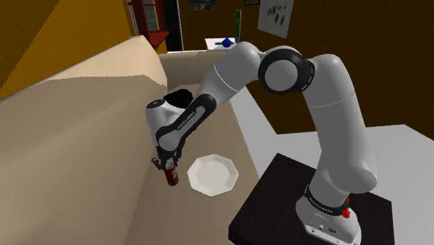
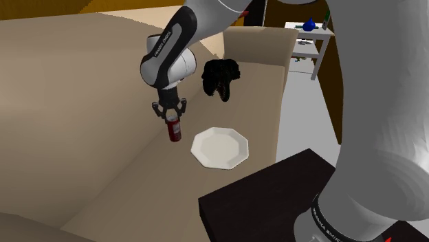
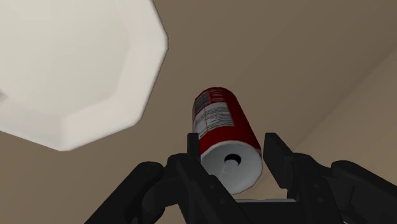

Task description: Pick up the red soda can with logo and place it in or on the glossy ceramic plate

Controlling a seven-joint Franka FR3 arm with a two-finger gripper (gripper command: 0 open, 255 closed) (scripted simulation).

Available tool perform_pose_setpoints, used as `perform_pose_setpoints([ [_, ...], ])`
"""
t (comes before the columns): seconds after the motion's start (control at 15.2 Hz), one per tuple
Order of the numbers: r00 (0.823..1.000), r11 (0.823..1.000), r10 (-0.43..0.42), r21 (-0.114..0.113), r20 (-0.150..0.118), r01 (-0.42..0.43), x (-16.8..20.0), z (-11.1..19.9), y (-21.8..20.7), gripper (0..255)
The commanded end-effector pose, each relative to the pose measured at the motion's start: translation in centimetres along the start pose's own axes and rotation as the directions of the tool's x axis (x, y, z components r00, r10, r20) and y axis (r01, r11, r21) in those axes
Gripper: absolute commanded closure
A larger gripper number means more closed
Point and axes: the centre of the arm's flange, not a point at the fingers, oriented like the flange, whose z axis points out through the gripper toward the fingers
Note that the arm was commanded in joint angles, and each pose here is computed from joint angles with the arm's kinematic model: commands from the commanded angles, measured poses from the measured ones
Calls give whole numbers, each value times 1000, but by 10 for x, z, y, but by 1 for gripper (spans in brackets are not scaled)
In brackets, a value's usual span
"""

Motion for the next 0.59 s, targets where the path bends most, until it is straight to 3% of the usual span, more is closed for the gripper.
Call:
perform_pose_setpoints([
  [0.0, 1000, 1000, 0, 0, 0, 0, 1, -11, -1, 255],
  [0.53, 1000, 1000, 0, 0, 0, 0, -3, -45, 11, 255],
])
